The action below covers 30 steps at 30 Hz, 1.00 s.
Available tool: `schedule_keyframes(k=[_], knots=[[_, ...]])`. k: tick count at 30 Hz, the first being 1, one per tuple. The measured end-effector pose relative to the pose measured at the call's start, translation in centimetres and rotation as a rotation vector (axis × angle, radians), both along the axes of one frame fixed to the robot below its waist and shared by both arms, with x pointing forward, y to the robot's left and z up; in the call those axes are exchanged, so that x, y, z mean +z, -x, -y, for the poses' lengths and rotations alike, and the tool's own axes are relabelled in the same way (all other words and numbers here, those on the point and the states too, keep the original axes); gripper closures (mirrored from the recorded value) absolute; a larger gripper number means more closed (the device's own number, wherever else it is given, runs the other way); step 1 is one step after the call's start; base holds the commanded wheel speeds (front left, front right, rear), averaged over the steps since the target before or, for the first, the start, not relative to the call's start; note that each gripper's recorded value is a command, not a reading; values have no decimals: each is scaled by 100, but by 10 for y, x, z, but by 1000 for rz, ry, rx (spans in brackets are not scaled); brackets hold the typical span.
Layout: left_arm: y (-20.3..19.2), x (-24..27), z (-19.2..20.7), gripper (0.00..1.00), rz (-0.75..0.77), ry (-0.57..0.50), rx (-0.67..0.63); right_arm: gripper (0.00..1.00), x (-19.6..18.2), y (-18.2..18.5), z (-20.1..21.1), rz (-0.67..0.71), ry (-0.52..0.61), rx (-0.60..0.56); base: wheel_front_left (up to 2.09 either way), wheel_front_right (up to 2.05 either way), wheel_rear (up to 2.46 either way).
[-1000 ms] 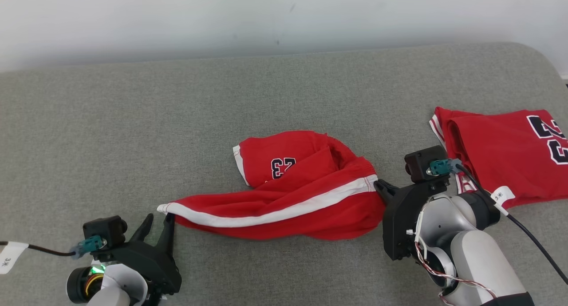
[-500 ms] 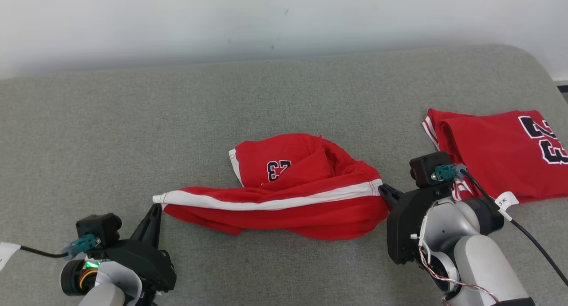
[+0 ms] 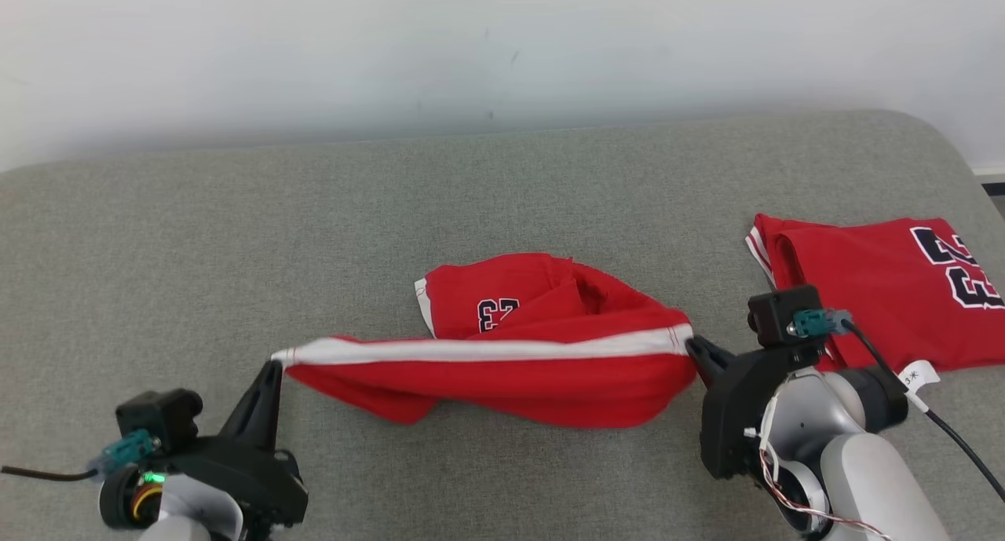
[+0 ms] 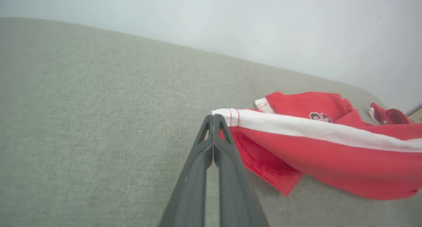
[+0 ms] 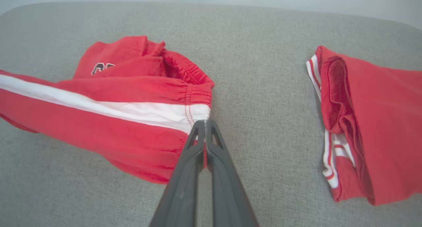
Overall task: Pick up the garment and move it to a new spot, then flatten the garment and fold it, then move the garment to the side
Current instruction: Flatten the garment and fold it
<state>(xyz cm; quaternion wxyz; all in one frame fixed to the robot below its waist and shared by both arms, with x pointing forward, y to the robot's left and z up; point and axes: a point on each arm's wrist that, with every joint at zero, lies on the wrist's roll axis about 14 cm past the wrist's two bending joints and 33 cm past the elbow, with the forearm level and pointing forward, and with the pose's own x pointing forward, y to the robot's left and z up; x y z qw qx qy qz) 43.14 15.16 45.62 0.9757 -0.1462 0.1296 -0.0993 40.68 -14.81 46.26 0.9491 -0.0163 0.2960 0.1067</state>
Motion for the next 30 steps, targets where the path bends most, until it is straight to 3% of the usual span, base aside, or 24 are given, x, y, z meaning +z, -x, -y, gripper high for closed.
schedule_keyframes(k=[5,7,11,14,21,25,27,30], knots=[[-13,47,15,100,136,91,-35,100,46,-19,-18,180,-87,36,0,0,0],[-30,93,25,100,258,143,-67,100,94,-42,-23,350,-153,42,0,0,0],[-58,149,32,100,381,166,-113,100,148,-71,-37,511,-229,88,0,0,0],[-84,197,40,100,476,244,-158,100,183,-101,-46,604,-282,121,0,0,0],[-157,257,34,100,609,295,-164,100,227,-190,-17,751,-399,0,0,0,0],[-189,277,30,100,716,257,-153,100,241,-231,1,879,-362,-68,0,0,0],[-199,290,23,100,817,183,-130,100,248,-245,11,963,-350,-100,0,0,0],[-206,310,14,100,968,205,-92,100,252,-259,18,1069,-333,-129,0,0,0]])
